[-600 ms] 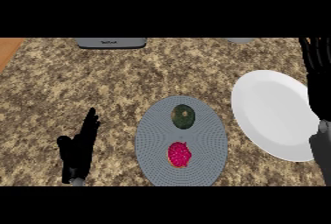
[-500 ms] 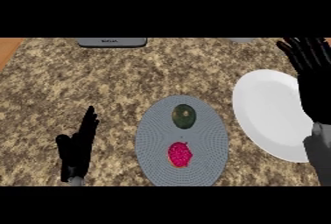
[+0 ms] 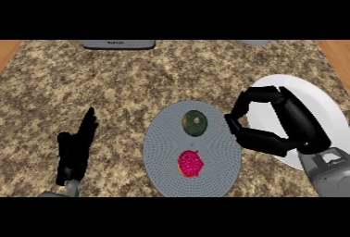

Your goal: Pick the cupcake from the placemat and place it in the plate

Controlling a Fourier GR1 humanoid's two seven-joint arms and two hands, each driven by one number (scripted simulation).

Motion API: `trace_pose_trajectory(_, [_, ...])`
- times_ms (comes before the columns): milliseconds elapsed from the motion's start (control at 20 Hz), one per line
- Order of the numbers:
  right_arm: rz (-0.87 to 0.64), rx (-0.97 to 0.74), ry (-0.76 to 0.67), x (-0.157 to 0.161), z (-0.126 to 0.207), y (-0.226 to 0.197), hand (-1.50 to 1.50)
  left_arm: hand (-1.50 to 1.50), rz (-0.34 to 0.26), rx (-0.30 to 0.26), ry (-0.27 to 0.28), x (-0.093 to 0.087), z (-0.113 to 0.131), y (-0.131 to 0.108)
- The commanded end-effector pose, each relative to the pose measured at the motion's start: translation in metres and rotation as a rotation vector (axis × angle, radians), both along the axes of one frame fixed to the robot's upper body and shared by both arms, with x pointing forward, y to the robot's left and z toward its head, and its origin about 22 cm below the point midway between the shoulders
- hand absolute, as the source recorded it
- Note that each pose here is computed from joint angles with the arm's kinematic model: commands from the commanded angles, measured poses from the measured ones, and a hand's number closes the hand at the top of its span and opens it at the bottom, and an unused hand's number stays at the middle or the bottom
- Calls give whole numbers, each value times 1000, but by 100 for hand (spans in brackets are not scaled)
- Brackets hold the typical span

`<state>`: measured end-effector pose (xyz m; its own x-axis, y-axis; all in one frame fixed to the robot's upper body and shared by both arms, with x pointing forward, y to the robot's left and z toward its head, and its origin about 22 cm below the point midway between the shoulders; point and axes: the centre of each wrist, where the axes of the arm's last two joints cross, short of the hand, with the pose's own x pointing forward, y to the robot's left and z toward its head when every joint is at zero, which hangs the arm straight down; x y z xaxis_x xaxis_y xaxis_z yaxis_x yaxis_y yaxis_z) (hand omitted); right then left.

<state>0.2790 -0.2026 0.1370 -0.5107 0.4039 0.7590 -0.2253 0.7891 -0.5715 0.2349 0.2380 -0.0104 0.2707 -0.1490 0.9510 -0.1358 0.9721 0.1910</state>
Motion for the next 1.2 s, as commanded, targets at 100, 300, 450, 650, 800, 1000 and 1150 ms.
trace_pose_trajectory(100, [-28,472,245,-41,-88,44,-150,0,-3,3,7,9,3,11])
trace_pose_trajectory(300, [253,410,214,-58,-136,32,-150,0,-31,6,8,1,3,11])
trace_pose_trajectory(450, [304,129,172,-49,-132,19,-150,0,-23,9,6,13,7,14])
trace_pose_trajectory(650, [199,-173,50,-23,-95,6,-150,0,-17,1,17,13,0,11])
trace_pose_trajectory(800, [185,-303,34,-6,-59,21,-150,0,-20,-5,33,12,1,19])
trace_pose_trajectory(1000, [209,-472,93,-24,-41,47,-150,0,-33,18,14,9,-3,23])
trace_pose_trajectory(1150, [269,-613,185,-21,-40,55,-150,0,-26,15,18,12,-8,13])
